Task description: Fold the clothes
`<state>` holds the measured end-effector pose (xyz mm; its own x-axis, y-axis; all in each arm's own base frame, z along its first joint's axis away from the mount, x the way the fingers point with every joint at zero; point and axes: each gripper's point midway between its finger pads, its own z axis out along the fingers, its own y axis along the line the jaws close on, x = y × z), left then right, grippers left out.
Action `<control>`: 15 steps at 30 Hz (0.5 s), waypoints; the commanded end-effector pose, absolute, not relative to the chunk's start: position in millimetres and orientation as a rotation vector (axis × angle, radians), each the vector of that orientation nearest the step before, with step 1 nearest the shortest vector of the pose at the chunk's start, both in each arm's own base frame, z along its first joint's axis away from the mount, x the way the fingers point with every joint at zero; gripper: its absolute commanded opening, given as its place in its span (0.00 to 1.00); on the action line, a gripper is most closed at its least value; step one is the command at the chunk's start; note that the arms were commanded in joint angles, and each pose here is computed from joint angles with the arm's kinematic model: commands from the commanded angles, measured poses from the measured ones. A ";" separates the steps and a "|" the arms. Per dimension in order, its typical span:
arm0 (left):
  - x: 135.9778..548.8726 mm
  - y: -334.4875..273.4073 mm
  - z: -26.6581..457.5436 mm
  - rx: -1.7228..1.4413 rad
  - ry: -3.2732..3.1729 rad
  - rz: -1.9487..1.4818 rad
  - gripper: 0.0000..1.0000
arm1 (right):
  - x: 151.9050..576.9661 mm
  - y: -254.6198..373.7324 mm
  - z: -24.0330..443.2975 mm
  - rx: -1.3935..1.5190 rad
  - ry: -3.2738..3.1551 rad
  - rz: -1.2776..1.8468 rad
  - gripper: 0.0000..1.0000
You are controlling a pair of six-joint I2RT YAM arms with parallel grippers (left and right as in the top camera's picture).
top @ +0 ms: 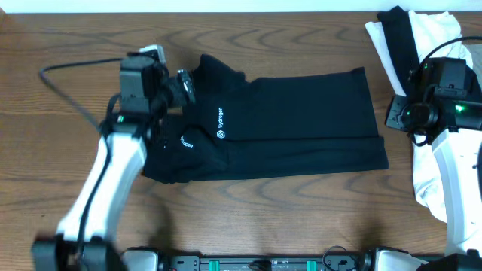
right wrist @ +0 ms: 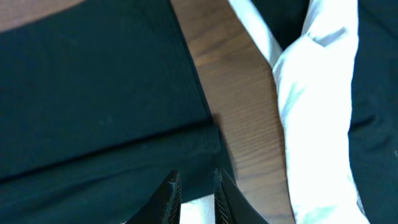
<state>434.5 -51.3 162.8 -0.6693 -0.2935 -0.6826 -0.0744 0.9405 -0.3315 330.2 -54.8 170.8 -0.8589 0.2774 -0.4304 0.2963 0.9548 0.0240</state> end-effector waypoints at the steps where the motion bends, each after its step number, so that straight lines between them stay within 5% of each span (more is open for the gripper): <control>1: 466.7 -45.7 141.0 -0.229 2.341 -0.407 0.87 | 326.1 -52.8 166.0 0.395 2.699 -0.046 0.17; 8: 527.3 -39.7 95.8 -0.251 2.453 -0.517 0.87 | 316.5 -51.6 162.0 0.401 2.741 -0.047 0.16; 15: 535.5 -52.2 47.5 -0.240 2.546 -0.595 0.84 | 316.5 -51.5 162.0 0.402 2.741 -0.046 0.16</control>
<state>536.3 -39.9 58.8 -0.8290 -0.3060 -0.4681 -0.0923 0.9004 -0.4251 316.4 -51.0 163.4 -0.8873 0.2769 -0.3687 0.2897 0.9569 0.0214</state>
